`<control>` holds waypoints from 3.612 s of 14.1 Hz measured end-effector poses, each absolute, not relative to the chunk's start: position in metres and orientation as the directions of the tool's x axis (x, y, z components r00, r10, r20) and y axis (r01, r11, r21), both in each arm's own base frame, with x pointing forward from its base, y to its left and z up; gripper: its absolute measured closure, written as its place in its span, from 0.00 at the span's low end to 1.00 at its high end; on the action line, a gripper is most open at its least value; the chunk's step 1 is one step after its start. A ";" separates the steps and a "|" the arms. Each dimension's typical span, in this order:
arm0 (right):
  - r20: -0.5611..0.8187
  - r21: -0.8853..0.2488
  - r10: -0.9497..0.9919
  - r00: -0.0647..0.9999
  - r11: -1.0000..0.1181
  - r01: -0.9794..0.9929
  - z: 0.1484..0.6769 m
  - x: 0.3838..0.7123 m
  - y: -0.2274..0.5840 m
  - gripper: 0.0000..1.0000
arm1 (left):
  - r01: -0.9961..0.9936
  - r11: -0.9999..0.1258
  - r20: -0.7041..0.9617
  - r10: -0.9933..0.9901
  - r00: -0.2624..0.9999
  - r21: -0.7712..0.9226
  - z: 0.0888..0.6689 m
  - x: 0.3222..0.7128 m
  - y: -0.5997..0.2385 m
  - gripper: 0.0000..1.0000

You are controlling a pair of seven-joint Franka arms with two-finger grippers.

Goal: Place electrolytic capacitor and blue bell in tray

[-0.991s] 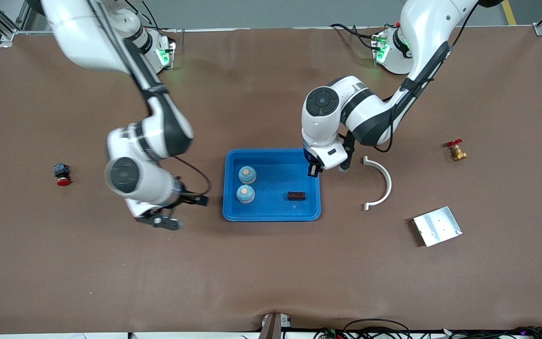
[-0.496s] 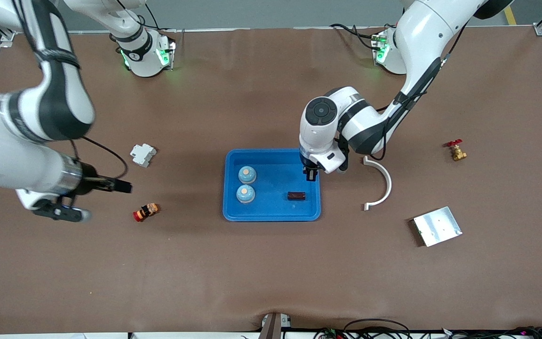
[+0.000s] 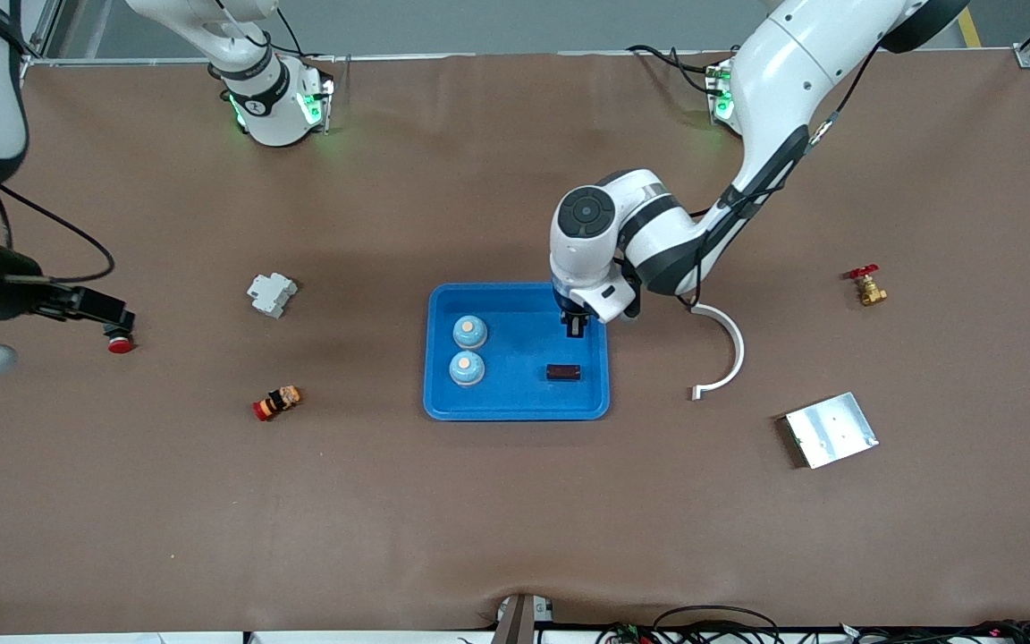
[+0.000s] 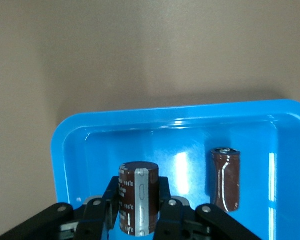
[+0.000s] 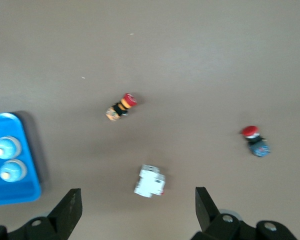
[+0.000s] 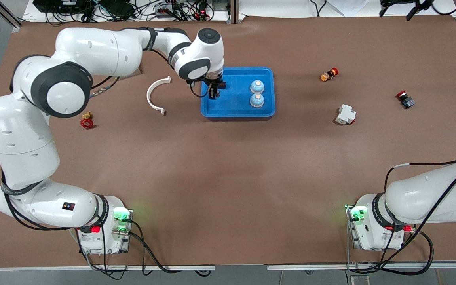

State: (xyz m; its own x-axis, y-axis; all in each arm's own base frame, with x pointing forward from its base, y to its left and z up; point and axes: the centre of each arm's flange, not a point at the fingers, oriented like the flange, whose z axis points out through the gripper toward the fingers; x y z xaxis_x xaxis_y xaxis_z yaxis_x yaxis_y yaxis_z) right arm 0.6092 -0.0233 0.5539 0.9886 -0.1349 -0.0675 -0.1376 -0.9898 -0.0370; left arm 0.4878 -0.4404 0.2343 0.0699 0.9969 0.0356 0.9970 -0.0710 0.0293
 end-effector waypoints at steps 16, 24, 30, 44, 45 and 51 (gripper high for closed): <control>-0.044 0.026 -0.076 0.996 -0.997 -0.075 0.601 0.578 -0.062 0.00 | 0.995 -0.094 0.092 0.992 0.090 0.040 0.191 0.486 -0.447 0.66; -0.045 0.030 -0.079 0.996 -0.996 -0.078 0.601 0.578 -0.063 0.00 | 0.994 -0.098 0.091 0.991 0.094 0.039 0.183 0.487 -0.445 0.66; -0.045 0.030 -0.081 0.996 -0.996 -0.080 0.601 0.578 -0.063 0.00 | 0.993 -0.111 0.098 0.990 0.106 0.048 0.183 0.487 -0.446 0.66; -0.048 0.030 -0.083 0.995 -0.996 -0.081 0.600 0.578 -0.063 0.00 | 0.974 -0.198 0.097 0.977 0.189 0.105 0.224 0.504 -0.452 0.00; -0.048 0.029 -0.082 0.995 -0.996 -0.080 0.600 0.578 -0.062 0.00 | 0.967 -0.228 0.099 0.971 0.218 0.111 0.230 0.505 -0.452 0.00; -0.048 -0.037 -0.085 0.995 -0.996 -0.087 0.599 0.579 -0.056 0.00 | 0.867 -0.483 0.117 0.875 0.470 0.123 0.260 0.503 -0.461 0.00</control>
